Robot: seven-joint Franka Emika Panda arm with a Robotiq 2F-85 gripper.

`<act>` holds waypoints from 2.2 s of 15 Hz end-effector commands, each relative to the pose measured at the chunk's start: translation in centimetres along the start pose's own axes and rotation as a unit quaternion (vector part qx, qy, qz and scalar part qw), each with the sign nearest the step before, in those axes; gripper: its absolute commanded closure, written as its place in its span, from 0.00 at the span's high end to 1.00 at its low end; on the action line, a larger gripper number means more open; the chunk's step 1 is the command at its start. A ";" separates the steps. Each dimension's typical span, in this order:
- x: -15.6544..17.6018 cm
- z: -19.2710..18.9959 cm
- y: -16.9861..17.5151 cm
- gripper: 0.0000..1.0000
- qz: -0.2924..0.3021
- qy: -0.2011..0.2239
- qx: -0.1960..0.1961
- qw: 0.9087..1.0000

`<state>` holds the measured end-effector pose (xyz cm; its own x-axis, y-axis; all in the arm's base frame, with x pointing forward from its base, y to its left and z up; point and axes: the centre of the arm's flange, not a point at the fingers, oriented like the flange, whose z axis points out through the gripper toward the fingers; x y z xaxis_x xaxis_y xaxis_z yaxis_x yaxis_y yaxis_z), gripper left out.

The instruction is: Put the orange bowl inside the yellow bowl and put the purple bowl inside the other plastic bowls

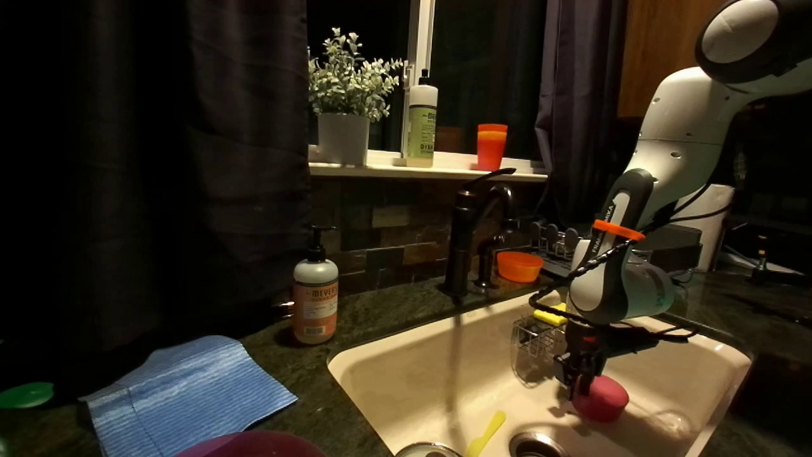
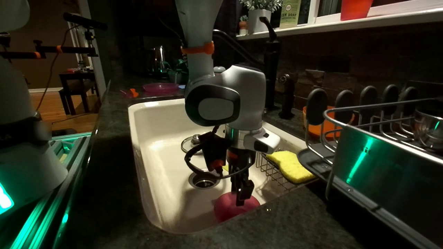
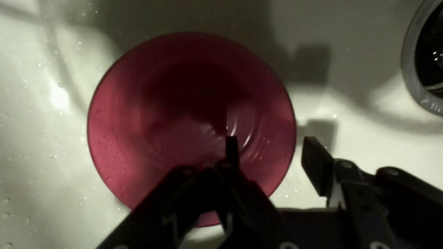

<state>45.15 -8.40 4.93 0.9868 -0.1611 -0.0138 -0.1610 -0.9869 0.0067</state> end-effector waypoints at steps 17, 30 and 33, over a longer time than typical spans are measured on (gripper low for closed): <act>2.0 -13.3 -6.8 0.01 0.056 -0.134 -0.063 0.987; 7.3 -26.4 -9.0 0.01 -0.044 -0.083 -0.140 0.986; 7.8 -27.5 -8.5 0.01 -0.066 -0.076 -0.158 0.982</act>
<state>54.32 -0.89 30.98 0.9788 -0.0954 -0.1811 -0.0427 -0.9605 0.2750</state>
